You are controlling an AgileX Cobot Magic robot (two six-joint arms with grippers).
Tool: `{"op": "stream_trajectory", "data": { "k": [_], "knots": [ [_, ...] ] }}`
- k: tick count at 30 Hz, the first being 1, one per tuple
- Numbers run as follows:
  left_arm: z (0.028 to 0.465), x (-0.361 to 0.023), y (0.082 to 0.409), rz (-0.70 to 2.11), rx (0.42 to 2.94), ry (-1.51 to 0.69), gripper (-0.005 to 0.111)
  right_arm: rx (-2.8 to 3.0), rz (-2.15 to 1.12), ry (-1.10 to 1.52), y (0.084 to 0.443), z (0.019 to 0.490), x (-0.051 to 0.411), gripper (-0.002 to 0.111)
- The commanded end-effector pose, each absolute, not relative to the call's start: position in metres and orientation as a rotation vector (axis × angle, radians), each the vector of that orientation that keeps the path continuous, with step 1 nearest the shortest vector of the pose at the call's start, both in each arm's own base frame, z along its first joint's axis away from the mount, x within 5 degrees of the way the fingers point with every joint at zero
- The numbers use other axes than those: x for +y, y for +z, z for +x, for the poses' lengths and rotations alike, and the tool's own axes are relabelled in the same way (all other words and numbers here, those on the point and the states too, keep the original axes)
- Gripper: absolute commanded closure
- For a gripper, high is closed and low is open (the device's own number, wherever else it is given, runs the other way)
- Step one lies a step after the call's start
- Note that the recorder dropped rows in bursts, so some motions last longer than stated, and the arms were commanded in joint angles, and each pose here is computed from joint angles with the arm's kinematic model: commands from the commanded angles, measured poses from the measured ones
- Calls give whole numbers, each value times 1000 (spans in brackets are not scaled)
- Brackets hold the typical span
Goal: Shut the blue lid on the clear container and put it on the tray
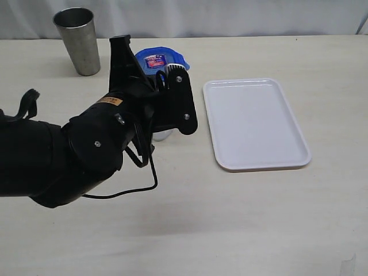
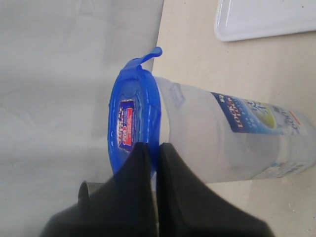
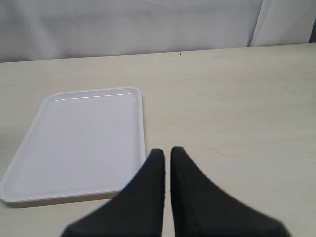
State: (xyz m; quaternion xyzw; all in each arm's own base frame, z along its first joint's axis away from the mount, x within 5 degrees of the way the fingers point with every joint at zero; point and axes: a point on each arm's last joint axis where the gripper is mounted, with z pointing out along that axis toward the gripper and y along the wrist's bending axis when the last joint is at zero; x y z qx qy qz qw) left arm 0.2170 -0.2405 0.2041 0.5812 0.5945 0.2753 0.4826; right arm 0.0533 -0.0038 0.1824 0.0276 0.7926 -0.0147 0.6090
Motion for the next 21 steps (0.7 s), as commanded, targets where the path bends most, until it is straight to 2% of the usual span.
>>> {"op": "stream_trajectory", "data": {
  "k": [1,21],
  "knots": [
    [215,-242,205,1451,1409,689,107,1829,54,-51,182,53,-4,104],
    [214,-242,203,1455,1431,669,107,1829,54,-51,182,53,-4,104]
  ]
}}
